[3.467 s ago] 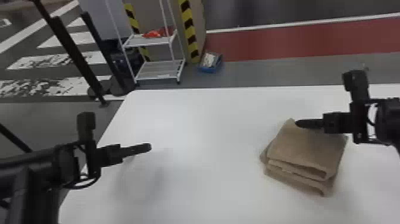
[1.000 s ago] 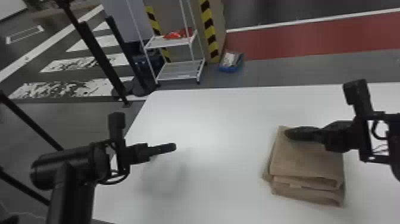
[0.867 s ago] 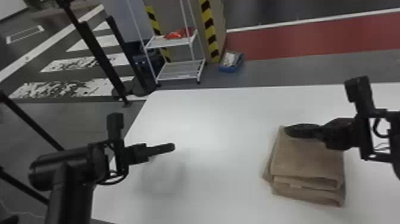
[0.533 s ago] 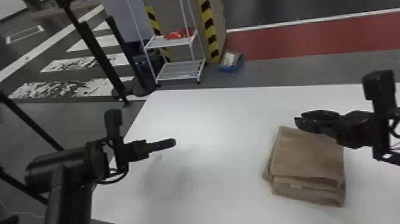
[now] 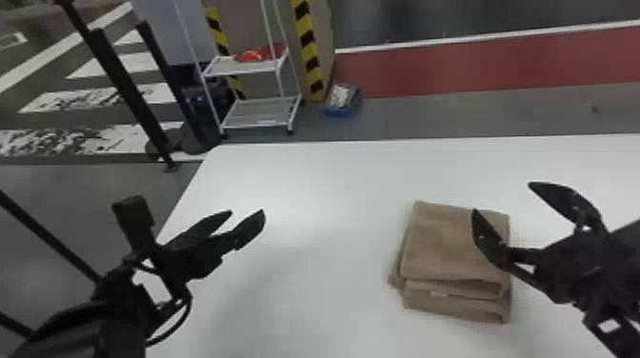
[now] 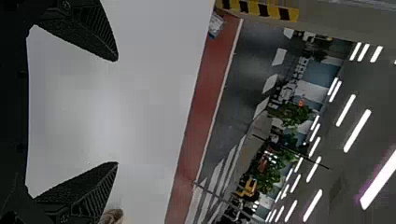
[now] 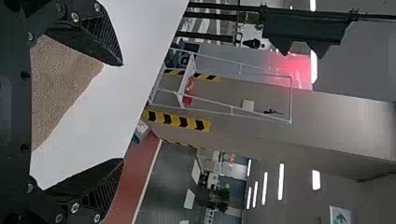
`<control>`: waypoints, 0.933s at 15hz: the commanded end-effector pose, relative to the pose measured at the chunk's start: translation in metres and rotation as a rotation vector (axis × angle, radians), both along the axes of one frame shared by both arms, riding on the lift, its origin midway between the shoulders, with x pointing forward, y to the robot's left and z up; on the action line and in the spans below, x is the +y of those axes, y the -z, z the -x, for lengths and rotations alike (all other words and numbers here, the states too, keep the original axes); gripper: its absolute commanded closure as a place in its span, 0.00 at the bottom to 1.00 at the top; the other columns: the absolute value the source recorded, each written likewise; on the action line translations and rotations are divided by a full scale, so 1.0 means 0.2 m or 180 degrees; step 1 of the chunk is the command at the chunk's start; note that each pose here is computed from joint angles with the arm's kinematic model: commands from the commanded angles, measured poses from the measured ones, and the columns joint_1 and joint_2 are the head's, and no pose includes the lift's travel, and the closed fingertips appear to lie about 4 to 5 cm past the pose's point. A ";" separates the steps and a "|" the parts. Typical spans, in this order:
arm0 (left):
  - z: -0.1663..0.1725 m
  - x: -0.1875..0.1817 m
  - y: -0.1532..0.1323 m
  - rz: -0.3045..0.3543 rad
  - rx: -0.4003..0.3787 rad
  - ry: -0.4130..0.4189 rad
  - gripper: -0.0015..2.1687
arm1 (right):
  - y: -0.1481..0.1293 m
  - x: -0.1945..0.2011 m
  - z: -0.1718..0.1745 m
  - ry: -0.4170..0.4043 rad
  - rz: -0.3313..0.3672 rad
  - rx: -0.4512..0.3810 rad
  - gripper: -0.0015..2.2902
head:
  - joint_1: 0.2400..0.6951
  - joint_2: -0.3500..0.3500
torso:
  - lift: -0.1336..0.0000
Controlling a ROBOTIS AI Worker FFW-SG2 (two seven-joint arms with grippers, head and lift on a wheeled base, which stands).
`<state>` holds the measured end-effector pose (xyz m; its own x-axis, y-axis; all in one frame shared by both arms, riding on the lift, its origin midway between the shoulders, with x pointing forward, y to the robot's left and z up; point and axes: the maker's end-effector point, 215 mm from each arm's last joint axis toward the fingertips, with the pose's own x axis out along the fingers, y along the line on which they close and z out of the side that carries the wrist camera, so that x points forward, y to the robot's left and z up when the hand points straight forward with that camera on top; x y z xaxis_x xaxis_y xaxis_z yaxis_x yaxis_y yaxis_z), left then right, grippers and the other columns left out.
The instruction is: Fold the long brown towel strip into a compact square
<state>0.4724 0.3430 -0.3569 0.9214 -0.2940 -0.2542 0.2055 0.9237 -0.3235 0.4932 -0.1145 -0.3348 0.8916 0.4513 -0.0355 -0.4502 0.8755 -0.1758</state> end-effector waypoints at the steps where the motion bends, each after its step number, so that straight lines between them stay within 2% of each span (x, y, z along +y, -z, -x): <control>1: 0.09 -0.06 0.02 0.0069 -0.0255 -0.0151 0.04 | 0.01 -0.05 0.19 0.0201 -0.0098 -0.0073 0.00 | 1.00 0.87 | 0.07; 2: 0.12 -0.04 0.08 0.0043 -0.0174 -0.0167 0.04 | 0.02 -0.07 0.21 0.0232 -0.0103 -0.0058 0.00 | 1.00 0.87 | 0.07; 3: 0.13 0.01 0.11 -0.0095 -0.0220 -0.0254 0.04 | 0.03 -0.08 0.21 0.0251 -0.0107 -0.0053 0.00 | 1.00 0.86 | 0.07; 4: 0.13 0.10 0.09 -0.0233 -0.0337 -0.0447 0.04 | 0.01 -0.11 0.22 0.0334 -0.0109 -0.0085 0.00 | 1.00 0.86 | 0.07; 5: 0.14 0.19 0.12 -0.0450 -0.0305 -0.0639 0.04 | 0.00 -0.14 0.23 0.0421 -0.0109 -0.0109 0.00 | 1.00 0.87 | 0.07; 6: 0.15 0.20 0.19 -0.0548 -0.0206 -0.0706 0.04 | 0.00 -0.19 0.22 0.0531 -0.0107 -0.0133 0.00 | 1.00 0.88 | 0.07; 7: 0.16 0.19 0.18 -0.0663 -0.0320 -0.0726 0.04 | 0.00 -0.26 0.21 0.0713 -0.0114 -0.0141 0.01 | 1.00 0.90 | 0.07; 8: 0.15 0.18 0.13 -0.0823 -0.0520 -0.0804 0.04 | 0.00 -0.32 0.21 0.0870 -0.0159 -0.0144 0.01 | 1.00 0.91 | 0.07; 9: 0.14 0.16 0.06 -0.0919 -0.0759 -0.0898 0.04 | -0.03 -0.35 0.21 0.0915 -0.0252 -0.0189 0.01 | 1.00 0.89 | 0.07; 10: 0.15 0.08 -0.02 -0.1107 -0.1049 -0.0934 0.04 | -0.08 -0.36 0.24 0.0912 -0.0390 -0.0291 0.01 | 1.00 0.87 | 0.07; 11: 0.17 -0.07 -0.13 -0.1422 -0.1460 -0.0769 0.04 | -0.08 -0.38 0.25 0.0940 -0.0437 -0.0310 0.01 | 1.00 0.86 | 0.07; 12: 0.18 -0.15 -0.08 -0.1377 -0.1390 -0.0663 0.04 | -0.09 -0.41 0.26 0.0962 -0.0484 -0.0345 0.01 | 1.00 0.83 | 0.07; 13: 0.18 -0.15 0.02 -0.1253 -0.1135 -0.0656 0.04 | -0.08 -0.45 0.27 0.1003 -0.0563 -0.0332 0.01 | 1.00 0.79 | 0.07; 14: 0.18 -0.14 0.10 -0.1226 -0.0915 -0.0667 0.04 | -0.08 -0.48 0.26 0.1038 -0.0600 -0.0325 0.01 | 1.00 0.76 | 0.07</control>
<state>0.4368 0.3197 -0.3546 0.9983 -0.0355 0.0460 0.0295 0.9918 0.1247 0.4411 -0.2005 -0.3184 0.9818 0.1530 0.1126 -0.1479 0.9876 -0.0524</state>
